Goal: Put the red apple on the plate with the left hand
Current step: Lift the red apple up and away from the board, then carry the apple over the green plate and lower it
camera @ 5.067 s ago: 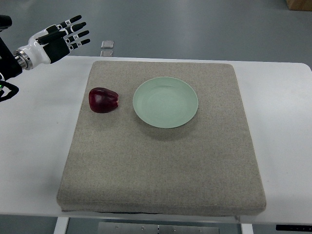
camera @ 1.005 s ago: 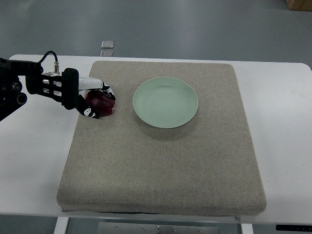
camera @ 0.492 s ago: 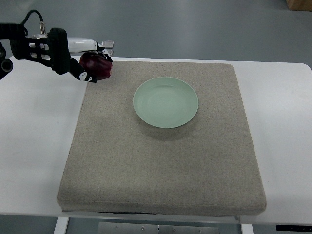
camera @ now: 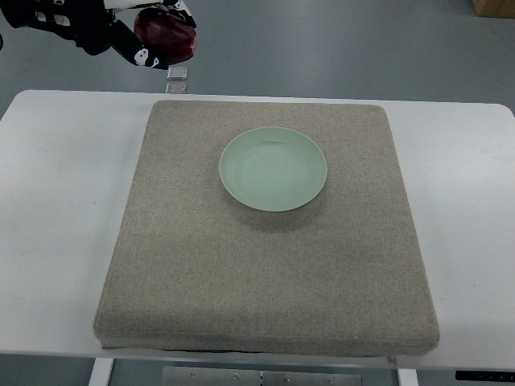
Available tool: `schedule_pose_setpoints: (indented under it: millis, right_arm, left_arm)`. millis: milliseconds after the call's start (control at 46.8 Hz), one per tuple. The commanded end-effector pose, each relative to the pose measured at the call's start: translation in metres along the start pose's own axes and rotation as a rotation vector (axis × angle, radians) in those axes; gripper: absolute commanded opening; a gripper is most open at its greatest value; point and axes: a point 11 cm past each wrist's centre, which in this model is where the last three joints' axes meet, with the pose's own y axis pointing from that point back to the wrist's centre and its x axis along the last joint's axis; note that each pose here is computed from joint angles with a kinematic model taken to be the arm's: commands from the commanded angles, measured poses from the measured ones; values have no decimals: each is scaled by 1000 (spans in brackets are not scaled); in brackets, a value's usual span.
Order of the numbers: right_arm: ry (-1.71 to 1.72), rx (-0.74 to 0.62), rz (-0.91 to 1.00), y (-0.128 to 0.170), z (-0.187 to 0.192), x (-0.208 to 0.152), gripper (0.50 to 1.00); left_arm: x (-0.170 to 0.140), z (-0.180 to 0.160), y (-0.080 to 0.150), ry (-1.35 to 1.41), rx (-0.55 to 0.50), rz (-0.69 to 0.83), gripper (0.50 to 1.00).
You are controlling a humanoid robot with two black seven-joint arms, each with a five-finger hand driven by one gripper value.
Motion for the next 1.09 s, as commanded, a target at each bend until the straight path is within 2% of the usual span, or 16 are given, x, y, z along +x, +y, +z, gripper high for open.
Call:
schedule_pose_setpoints:
  millis: [0,214,406,556,727,941,1069]
  right_arm:
    - [-1,0,0,0,0,0,932]
    - [0,0,0,0,0,0,932]
    - [-1,0,0,0,0,0,932]
    - [0,0,0,0,0,0,932]
    - [0,0,0,0,0,0,930]
    - [0,0,0,0,0,0,930]
    - [-1,0,0,0,0,0,930]
  left_arm:
    - [3,9,-6,-4,-22,5,500]
    - [-17,49,-48,41,-126,-29,500]
    - [-39,79,-74,60,-185,-68,500]
    - [-84,78,-93,84,-157,-147,500]
    - [-138,72,-108,50,-122,-161,500]
    - [-173,72,-115,52,-109,-174,500]
    - [-181,70,-119,66,-94,-182,500]
